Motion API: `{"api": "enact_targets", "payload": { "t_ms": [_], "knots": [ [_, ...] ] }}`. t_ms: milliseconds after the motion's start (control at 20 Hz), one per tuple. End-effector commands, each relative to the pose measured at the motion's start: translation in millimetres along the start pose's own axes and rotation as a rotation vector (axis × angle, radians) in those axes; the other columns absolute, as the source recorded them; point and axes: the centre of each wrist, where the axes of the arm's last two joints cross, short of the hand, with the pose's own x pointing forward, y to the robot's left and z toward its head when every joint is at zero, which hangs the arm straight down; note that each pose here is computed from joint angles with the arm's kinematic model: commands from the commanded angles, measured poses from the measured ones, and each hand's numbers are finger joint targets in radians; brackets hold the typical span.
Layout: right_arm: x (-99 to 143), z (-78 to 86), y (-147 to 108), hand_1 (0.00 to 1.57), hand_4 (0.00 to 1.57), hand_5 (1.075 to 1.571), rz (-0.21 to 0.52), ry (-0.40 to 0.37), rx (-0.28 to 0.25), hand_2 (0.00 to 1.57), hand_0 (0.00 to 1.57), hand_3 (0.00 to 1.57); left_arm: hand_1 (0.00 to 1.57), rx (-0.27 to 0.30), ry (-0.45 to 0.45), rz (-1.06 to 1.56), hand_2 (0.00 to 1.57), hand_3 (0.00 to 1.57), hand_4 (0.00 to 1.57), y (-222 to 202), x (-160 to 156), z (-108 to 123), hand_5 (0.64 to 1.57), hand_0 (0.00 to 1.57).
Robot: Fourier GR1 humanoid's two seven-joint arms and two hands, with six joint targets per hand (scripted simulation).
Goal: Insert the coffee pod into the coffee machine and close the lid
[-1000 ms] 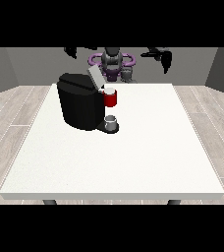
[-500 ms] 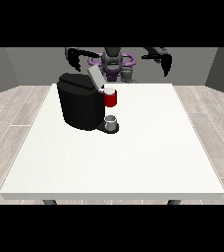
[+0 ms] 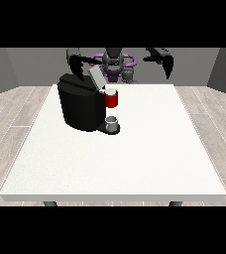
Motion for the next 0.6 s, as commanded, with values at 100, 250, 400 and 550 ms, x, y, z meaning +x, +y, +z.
{"api": "enact_targets", "payload": {
  "t_ms": [100,250,400,550],
  "knots": [
    [3,-12.5,32,0.00,0.00,1.571,0.028,0.019,0.047,0.00,0.00,0.00,0.00,0.029,0.003,0.005,0.00,0.00,0.00,-7,1,6,1.571,0.00],
    [2,-18.2,13,0.00,0.00,1.571,0.044,-0.028,0.028,0.00,0.00,0.00,0.00,0.035,-0.034,-0.014,0.00,0.00,0.00,1,3,10,1.571,0.00],
    [24,-32.7,18,0.00,0.00,1.571,0.024,-0.003,0.039,0.00,0.00,0.00,0.00,0.040,-0.011,-0.018,0.00,0.00,0.00,7,13,4,1.571,0.00],
    [18,-32.3,10,0.00,0.00,1.571,0.042,-0.037,0.056,0.00,0.00,0.00,0.00,0.048,-0.046,-0.014,0.00,0.00,0.00,23,7,8,1.571,0.00]
  ]
}}
